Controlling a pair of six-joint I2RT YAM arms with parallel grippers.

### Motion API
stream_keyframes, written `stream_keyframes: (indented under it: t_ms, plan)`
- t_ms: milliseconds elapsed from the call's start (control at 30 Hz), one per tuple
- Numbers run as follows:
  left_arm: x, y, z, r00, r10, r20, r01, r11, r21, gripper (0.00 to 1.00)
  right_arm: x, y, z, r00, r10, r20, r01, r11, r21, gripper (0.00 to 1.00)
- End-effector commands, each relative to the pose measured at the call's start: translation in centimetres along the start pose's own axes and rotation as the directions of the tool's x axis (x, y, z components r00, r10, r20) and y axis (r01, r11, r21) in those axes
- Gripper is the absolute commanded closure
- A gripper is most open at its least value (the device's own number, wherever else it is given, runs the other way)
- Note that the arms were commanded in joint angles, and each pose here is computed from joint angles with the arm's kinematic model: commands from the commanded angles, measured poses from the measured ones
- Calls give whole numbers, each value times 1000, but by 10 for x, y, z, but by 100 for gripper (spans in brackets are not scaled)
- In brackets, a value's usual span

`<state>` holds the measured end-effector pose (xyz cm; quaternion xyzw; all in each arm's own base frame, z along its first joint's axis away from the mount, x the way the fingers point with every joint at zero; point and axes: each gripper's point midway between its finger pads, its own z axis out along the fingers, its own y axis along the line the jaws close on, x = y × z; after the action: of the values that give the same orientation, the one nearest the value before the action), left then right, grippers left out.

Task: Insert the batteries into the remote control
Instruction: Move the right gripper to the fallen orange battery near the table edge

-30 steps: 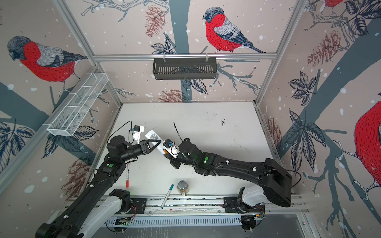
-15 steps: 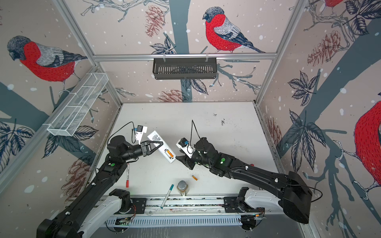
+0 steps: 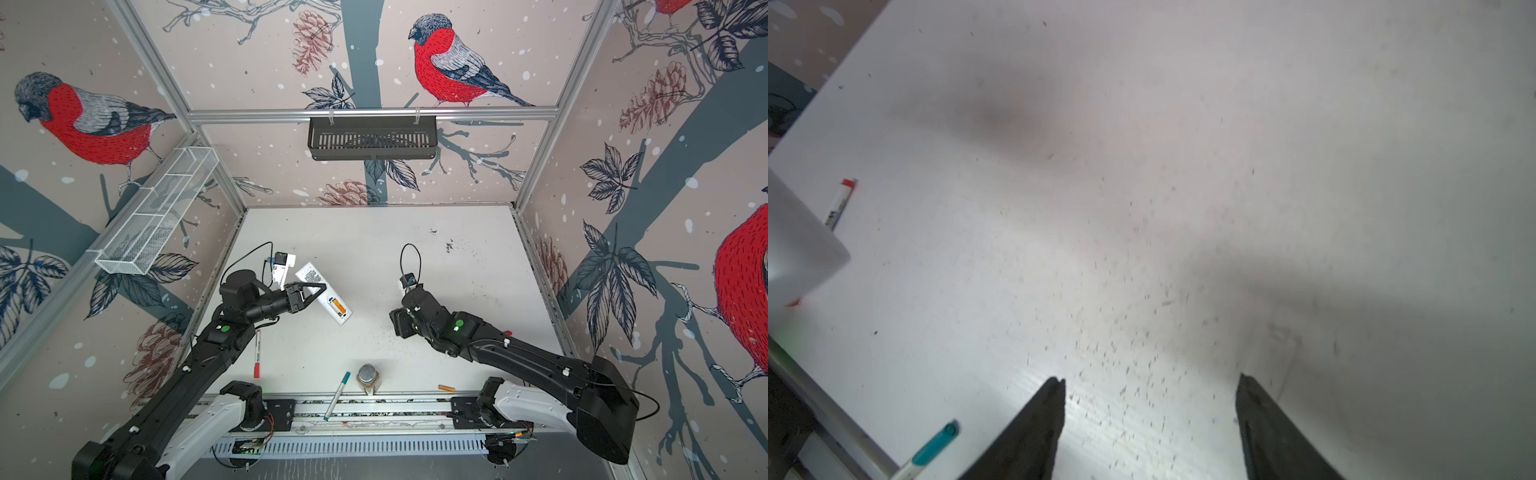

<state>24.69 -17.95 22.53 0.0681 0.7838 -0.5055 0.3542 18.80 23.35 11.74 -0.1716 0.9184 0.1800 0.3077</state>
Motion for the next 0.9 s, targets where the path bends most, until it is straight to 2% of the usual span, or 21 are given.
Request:
stream_keyframes:
  t_ms: [0,67,367,467,700,867]
  plan:
    - [-7,-2,0,999,46,16,-46,999,-2,100,56,-37,-10,974,186,-128,-158,967,200,23]
    - [-6,-2,0,999,49,16,-49,999,-1,100,87,-44,-14,948,240,-209,-188,953,239,19]
    - [-2,-9,-7,997,69,34,-70,997,19,100,175,-48,-37,830,376,-411,-251,911,326,17]
    - [1,-11,-8,997,73,33,-74,997,30,100,186,-51,-41,807,391,-442,-246,903,351,16]
    - [2,-19,-15,993,100,62,-103,994,42,100,181,-57,-45,802,418,-426,-258,886,385,14]
    - [1,-23,-17,992,110,68,-114,992,55,100,191,-51,-42,775,407,-484,-254,901,350,16]
